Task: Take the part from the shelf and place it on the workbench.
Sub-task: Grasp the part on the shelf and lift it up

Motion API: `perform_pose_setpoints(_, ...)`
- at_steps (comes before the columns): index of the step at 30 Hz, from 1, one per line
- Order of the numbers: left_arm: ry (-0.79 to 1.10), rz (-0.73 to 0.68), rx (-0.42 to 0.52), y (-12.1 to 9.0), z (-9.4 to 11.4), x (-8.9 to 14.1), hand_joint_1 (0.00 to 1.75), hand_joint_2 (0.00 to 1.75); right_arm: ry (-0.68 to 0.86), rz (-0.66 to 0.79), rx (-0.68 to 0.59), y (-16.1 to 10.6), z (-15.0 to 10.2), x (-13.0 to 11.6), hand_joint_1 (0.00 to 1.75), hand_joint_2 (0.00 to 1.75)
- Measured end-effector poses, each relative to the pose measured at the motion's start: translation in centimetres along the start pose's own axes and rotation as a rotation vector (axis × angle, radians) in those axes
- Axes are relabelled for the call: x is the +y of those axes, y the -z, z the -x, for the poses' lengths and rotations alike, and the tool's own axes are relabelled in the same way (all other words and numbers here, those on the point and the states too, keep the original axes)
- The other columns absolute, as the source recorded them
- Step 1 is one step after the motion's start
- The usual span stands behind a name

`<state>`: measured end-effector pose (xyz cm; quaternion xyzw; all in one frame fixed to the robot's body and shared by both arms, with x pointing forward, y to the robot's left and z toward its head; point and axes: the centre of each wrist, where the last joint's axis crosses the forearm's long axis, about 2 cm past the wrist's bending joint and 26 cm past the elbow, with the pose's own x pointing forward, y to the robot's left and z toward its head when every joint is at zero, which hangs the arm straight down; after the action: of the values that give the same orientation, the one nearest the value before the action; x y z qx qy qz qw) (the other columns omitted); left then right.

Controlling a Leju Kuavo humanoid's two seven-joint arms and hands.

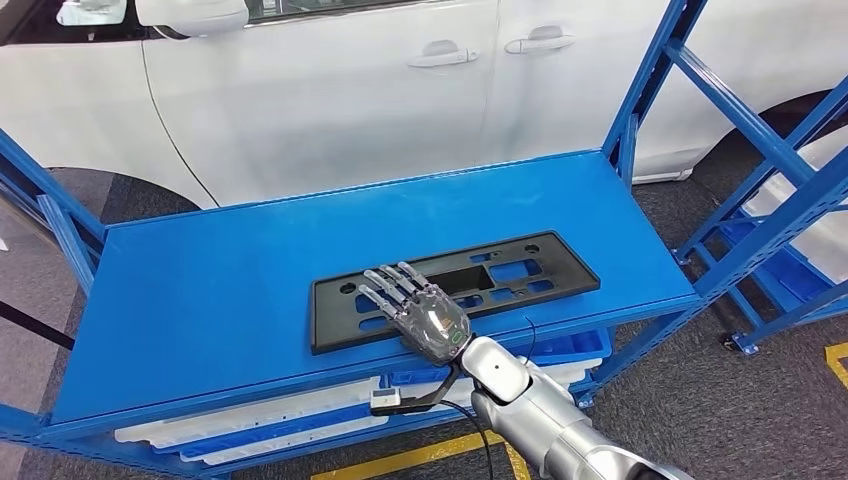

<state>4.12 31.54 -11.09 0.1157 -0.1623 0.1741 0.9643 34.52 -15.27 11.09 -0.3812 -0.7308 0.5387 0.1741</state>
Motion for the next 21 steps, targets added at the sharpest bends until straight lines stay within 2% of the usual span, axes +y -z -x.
perform_pose_setpoints(10, 0.002, -0.003, -0.001, 0.0, 0.0, 0.0, 0.0, 0.0, -0.081, -0.023, 0.079, 0.5, 1.3, 0.2, 0.0, 1.75)
perform_pose_setpoints(13, 0.006, -0.003, 0.0, 0.0, 0.1, 0.1, 0.0, 0.0, -0.123, -0.043, 0.15, 0.3, 2.1, 0.5, 0.0, 1.75)
perform_pose_setpoints(14, 0.008, -0.003, 0.001, 0.0, 0.1, 0.1, 0.0, 0.0, -0.142, -0.049, 0.183, 0.4, 2.6, 0.5, 0.16, 1.75)
perform_pose_setpoints(15, 0.009, -0.002, 0.002, 0.0, 0.0, 0.1, 0.0, 0.0, -0.162, -0.056, 0.217, 0.6, 3.3, 0.4, 0.54, 1.75)
perform_pose_setpoints(17, 0.011, 0.0, 0.003, 0.0, 0.0, 0.0, 0.0, 0.0, -0.197, -0.07, 0.291, 0.8, 4.9, 0.3, 1.41, 1.75)
perform_pose_setpoints(18, 0.012, 0.002, 0.003, 0.0, 0.0, 0.0, 0.0, 0.0, -0.209, -0.078, 0.327, 0.7, 5.7, 0.3, 1.69, 1.75)
perform_pose_setpoints(19, 0.013, 0.003, 0.004, 0.0, 0.0, 0.0, 0.0, 0.0, -0.219, -0.089, 0.36, 0.6, 6.5, 0.3, 1.75, 1.75)
perform_pose_setpoints(21, 0.014, 0.002, 0.003, 0.0, 0.0, 0.1, 0.0, 0.0, -0.231, -0.113, 0.412, -0.1, 7.8, 0.4, 1.75, 1.75)
